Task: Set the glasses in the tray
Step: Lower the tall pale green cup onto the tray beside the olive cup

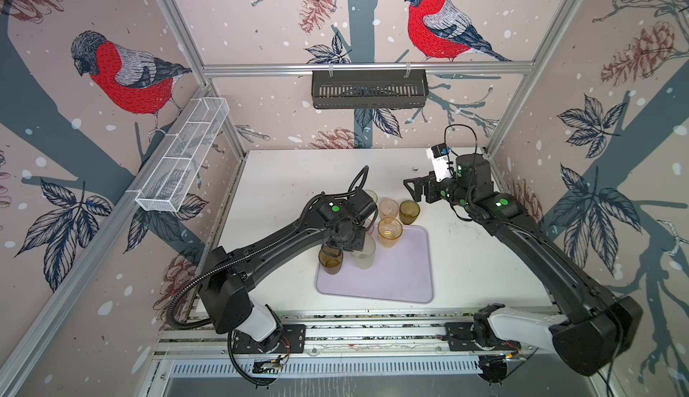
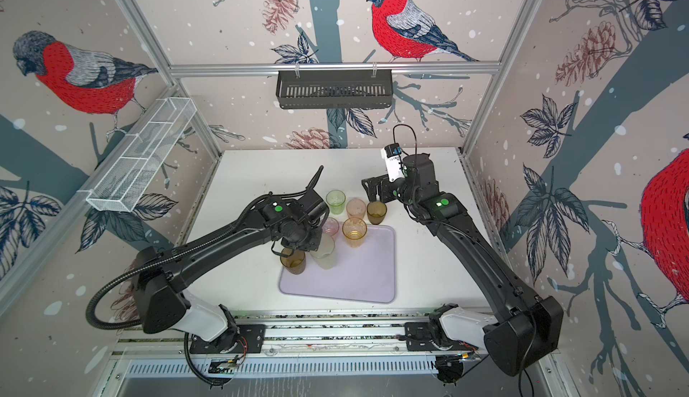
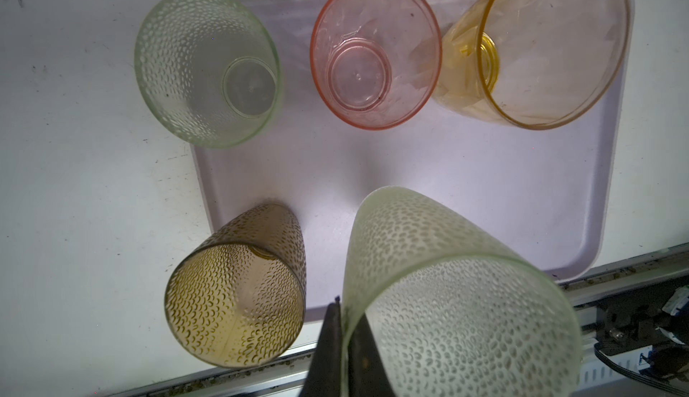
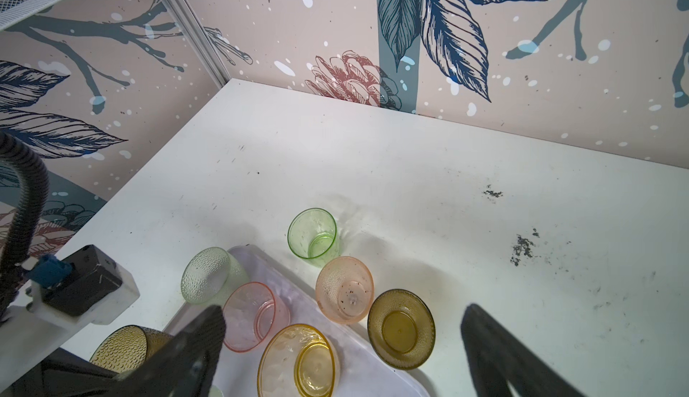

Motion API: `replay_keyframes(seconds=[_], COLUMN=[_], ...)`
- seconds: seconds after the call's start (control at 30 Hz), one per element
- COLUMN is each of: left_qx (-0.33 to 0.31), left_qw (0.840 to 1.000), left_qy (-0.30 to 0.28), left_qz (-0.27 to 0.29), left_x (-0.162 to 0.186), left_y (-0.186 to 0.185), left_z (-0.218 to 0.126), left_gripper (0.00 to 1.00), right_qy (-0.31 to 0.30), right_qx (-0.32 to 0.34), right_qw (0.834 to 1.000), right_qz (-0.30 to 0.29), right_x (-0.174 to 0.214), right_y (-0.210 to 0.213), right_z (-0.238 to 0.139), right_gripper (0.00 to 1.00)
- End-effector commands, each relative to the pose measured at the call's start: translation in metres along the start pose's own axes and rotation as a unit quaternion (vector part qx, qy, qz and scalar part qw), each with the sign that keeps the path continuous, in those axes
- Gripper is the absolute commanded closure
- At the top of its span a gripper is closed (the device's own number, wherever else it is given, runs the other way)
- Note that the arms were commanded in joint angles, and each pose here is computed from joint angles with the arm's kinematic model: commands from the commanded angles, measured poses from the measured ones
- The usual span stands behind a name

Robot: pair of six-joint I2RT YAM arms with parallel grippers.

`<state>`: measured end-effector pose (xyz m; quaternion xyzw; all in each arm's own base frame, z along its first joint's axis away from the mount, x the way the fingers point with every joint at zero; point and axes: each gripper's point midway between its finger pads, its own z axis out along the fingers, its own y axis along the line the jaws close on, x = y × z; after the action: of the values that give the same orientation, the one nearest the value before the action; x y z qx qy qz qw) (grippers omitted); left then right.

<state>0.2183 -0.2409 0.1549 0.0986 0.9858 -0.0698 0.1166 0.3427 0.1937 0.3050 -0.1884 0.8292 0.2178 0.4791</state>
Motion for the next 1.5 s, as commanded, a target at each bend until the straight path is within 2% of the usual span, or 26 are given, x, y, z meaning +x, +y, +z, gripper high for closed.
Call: replay_keyframes(seconds=[0.0,1.47], left_qx=[0.0,-0.017], left_qw=[1.0,1.0], left_qy=[-0.013,0.004], left_qz=[-0.021,-0.01], left_x=[-0.002,0.015], left_y=[0.001,0.013], left_z=[0.002,0.032], left_gripper=[0.99,1.0], right_qy=[-0.006,-0.012], right_qx=[-0.002,0.005], right_qw=[1.0,1.0], right_qz=[-0.001,0.01], right_x=[-0.004,-0.005], right_y=[0.001,-0.005], right_z=[-0.002,-0.003], right_gripper=[0.0,0.0])
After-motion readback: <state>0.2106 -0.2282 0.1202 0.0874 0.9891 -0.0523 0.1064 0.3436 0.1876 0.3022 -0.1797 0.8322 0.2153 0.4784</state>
